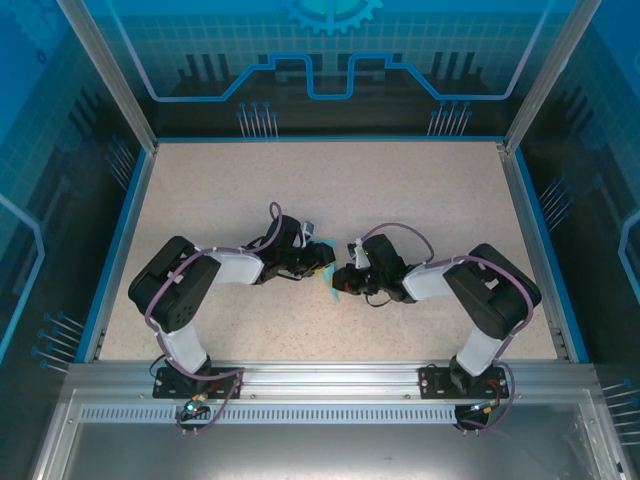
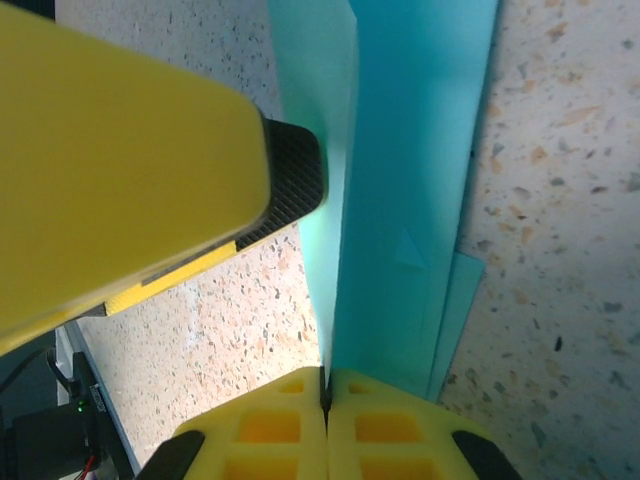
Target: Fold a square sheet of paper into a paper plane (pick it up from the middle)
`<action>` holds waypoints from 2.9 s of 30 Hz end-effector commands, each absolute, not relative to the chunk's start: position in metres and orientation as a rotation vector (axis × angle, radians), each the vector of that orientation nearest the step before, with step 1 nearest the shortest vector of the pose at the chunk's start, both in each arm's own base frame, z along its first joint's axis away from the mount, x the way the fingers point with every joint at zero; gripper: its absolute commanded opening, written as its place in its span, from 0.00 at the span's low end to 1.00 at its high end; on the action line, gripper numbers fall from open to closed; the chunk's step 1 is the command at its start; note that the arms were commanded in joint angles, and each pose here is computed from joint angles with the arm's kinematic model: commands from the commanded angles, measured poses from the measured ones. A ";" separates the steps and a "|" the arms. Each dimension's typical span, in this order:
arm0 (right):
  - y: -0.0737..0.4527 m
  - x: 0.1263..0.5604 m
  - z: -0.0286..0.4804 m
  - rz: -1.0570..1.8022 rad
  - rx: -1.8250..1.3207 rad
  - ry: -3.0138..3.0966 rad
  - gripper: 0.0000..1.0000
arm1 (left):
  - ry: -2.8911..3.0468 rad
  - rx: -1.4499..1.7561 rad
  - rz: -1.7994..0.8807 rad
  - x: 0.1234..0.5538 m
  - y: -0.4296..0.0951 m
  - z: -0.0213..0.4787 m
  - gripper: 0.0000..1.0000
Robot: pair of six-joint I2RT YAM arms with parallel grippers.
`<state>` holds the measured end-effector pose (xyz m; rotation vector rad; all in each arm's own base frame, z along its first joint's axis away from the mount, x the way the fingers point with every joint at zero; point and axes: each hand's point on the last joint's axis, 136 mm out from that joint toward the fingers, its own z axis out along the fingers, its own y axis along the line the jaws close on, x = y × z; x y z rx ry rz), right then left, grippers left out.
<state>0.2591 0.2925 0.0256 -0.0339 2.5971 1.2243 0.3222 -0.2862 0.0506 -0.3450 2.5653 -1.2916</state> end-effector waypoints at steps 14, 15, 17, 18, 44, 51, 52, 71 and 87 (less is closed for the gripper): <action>0.291 0.258 0.021 1.404 0.098 2.563 0.02 | 2.478 -0.275 -1.254 0.317 -0.271 0.093 0.44; 0.289 0.259 0.020 1.409 0.113 2.560 0.02 | 2.476 -0.274 -1.256 0.317 -0.271 0.094 0.44; 0.287 0.260 0.018 1.417 0.145 2.558 0.02 | 2.476 -0.269 -1.265 0.316 -0.272 0.093 0.44; 0.287 0.259 0.017 1.424 0.150 2.558 0.03 | 2.474 -0.266 -1.270 0.316 -0.272 0.093 0.44; 0.280 0.257 0.006 1.444 0.223 2.589 0.03 | 2.520 -0.191 -1.357 0.332 -0.299 0.057 0.43; 0.277 0.257 0.004 1.424 0.242 2.593 0.04 | 2.551 -0.196 -1.337 0.333 -0.299 0.042 0.42; 0.276 0.257 0.004 1.417 0.247 2.596 0.04 | 2.556 -0.194 -1.334 0.332 -0.299 0.040 0.42; 0.275 0.255 0.001 1.520 0.421 2.586 0.02 | 2.379 -0.091 -1.353 0.322 -0.290 0.107 0.51; 0.270 0.252 -0.006 1.496 0.465 2.625 0.03 | 2.472 -0.078 -1.369 0.327 -0.303 0.066 0.45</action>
